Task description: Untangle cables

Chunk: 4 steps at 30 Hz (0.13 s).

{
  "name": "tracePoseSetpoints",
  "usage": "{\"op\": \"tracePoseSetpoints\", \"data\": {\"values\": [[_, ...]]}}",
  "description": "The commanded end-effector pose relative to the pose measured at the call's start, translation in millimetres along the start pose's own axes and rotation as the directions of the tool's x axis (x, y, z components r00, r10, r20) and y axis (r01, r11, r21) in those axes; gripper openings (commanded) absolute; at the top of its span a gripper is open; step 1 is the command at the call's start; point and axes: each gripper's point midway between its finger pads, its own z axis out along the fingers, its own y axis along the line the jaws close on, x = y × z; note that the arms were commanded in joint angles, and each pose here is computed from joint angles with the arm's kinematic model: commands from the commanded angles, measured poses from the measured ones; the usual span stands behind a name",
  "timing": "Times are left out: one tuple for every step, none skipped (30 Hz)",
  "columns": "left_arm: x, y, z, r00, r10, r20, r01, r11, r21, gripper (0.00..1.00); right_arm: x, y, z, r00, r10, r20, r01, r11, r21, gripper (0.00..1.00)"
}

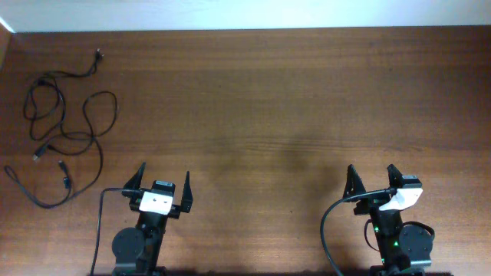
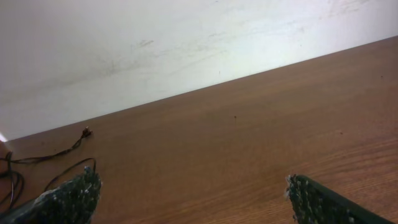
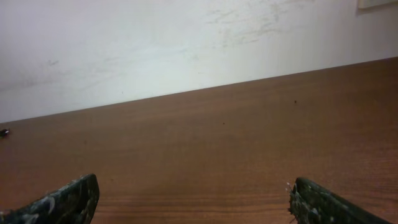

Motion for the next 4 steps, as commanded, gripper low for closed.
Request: {"op": "tracePoseSetpoints", "data": {"values": [[0.6, -0.9, -0.3, 1.000, 0.016, 0.003, -0.016, 1.000, 0.006, 0.99, 2.6, 3.0, -0.1, 1.000, -0.008, -0.005, 0.008, 1.000, -0.018, 0.99], [0.6, -0.9, -0.3, 1.000, 0.016, 0.003, -0.016, 1.000, 0.006, 0.99, 2.5, 3.1, -0.1, 1.000, -0.008, -0.005, 0.008, 1.000, -0.018, 0.99], [0.6, -0.9, -0.3, 1.000, 0.016, 0.003, -0.016, 1.000, 0.006, 0.99, 2.5, 3.1, -0.1, 1.000, -0.008, -0.005, 0.008, 1.000, -0.018, 0.99], [0.6, -0.9, -0.3, 1.000, 0.016, 0.003, -0.016, 1.000, 0.006, 0.99, 2.5, 3.1, -0.1, 1.000, -0.008, -0.005, 0.008, 1.000, -0.018, 0.99]]}}
